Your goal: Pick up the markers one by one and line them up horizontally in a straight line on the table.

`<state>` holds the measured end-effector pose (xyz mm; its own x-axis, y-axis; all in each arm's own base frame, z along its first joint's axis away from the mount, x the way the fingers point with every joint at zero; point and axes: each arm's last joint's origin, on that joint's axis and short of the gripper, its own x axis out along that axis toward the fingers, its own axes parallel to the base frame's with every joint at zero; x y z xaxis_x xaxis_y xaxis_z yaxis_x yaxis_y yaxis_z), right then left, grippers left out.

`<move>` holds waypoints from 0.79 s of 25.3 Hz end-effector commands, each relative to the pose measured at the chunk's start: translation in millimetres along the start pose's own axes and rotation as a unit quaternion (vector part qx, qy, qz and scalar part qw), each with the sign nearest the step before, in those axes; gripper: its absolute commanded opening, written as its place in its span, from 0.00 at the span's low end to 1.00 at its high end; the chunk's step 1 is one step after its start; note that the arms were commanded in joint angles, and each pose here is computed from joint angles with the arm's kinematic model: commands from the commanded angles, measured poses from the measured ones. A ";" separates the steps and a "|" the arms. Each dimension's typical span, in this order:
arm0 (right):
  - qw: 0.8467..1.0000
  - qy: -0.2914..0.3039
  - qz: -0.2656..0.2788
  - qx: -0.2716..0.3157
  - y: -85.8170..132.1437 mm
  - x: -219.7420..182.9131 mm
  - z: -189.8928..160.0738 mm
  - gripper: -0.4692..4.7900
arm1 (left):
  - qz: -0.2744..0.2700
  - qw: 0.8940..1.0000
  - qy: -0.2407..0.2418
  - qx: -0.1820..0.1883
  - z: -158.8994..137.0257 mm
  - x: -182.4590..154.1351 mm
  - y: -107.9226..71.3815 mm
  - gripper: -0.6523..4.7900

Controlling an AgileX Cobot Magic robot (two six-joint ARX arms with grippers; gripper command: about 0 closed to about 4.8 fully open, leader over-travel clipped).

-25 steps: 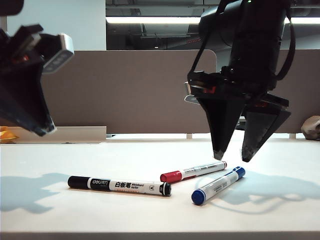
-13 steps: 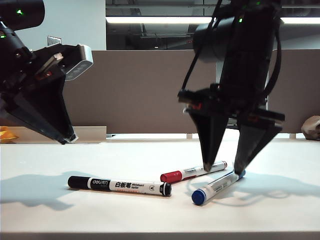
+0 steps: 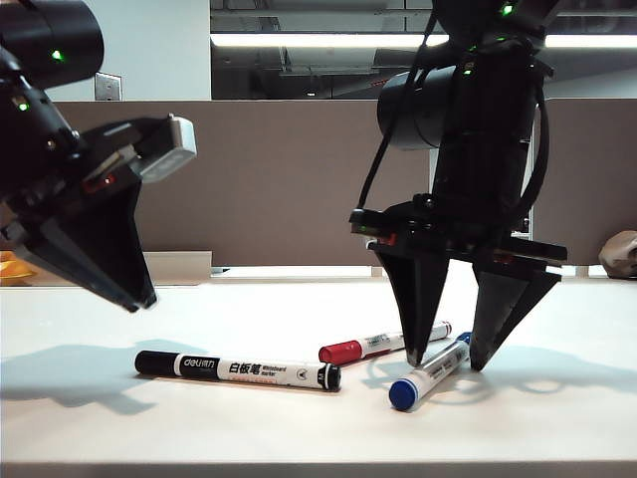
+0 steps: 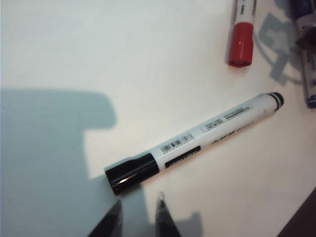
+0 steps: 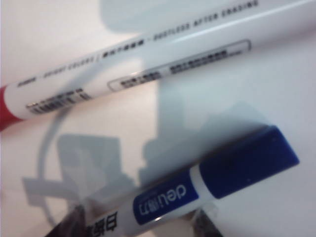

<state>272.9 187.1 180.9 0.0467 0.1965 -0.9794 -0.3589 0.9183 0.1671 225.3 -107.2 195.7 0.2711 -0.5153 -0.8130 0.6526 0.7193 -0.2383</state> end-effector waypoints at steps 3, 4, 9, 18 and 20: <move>1.000 0.006 -0.004 0.001 -0.8 4.9 -0.4 0.37 | -0.003 1.000 0.003 0.002 1.7 6.5 2.9 0.29; 1.000 0.006 -0.004 0.000 -0.8 4.9 -0.5 0.36 | -0.003 1.000 0.003 0.002 1.8 6.5 2.9 0.29; 0.999 0.027 -0.009 -0.015 -1.8 4.6 -4.5 0.30 | -0.002 1.000 0.003 0.002 1.7 6.4 2.9 0.29; 0.988 0.120 -0.066 -0.072 -8.2 0.9 -22.4 0.25 | -0.002 1.000 0.004 0.002 1.7 6.5 2.9 0.29; 0.984 0.135 -0.064 -0.093 -8.4 -0.6 -24.6 0.25 | -0.003 1.000 0.003 0.002 1.7 6.5 2.9 0.29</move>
<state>255.0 171.7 177.6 -0.1199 -0.0174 -0.9926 -0.4976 0.8662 0.0450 229.2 -108.9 187.9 0.2532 -0.5083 -0.8231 0.6478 0.7210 -0.2460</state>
